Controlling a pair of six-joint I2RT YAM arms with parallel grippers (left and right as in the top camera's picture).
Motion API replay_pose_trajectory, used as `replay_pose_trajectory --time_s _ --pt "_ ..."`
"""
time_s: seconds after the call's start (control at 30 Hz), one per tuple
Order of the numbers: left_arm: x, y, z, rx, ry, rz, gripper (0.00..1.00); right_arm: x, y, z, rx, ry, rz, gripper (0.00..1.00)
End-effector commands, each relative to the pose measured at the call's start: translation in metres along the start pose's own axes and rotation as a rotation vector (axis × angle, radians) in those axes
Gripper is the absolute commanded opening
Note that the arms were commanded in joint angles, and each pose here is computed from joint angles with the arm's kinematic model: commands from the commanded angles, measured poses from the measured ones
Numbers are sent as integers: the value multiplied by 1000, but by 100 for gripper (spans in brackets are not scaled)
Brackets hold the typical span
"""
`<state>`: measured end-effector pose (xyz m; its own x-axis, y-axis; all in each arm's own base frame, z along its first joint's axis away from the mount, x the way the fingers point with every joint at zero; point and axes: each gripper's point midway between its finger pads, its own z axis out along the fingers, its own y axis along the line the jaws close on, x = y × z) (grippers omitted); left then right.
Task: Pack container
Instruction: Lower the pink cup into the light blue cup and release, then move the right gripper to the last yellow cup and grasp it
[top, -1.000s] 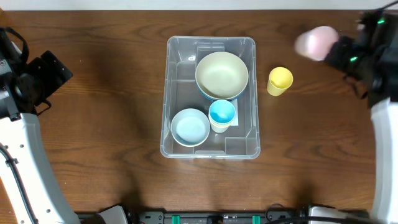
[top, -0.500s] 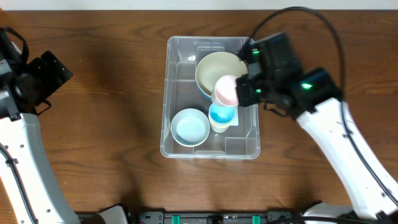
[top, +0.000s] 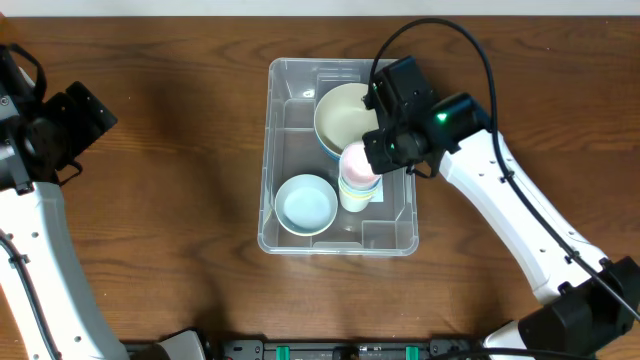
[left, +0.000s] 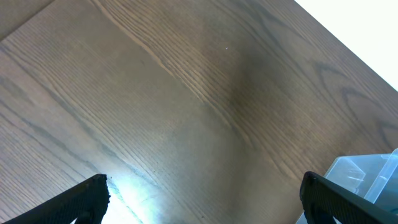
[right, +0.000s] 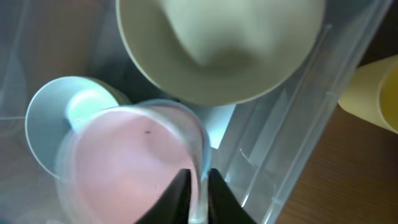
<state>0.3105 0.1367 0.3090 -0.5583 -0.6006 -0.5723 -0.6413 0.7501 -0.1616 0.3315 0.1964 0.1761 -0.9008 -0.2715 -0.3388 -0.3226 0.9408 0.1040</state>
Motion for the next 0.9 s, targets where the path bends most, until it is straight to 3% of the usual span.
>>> replay_pose_trajectory --time_s 0.0,0.17,0.3,0.47,0.63,0.87 --pt "2 4 4 -16 11 -5 98 1 4 -3 -7 -6 -24 37" --pt "2 4 4 -16 11 -5 98 -10 -5 -23 9 -86 -1 64" --pt "2 4 4 -16 11 -5 98 -23 -58 -54 146 -203 169 82" --pt "2 4 4 -16 11 -5 98 -31 -142 -81 231 -304 407 84" --pt "2 4 4 -16 11 -5 98 -28 -214 -73 243 -312 604 82" --pt "2 4 4 -16 11 -5 98 -39 -234 -10 103 -231 619 78"
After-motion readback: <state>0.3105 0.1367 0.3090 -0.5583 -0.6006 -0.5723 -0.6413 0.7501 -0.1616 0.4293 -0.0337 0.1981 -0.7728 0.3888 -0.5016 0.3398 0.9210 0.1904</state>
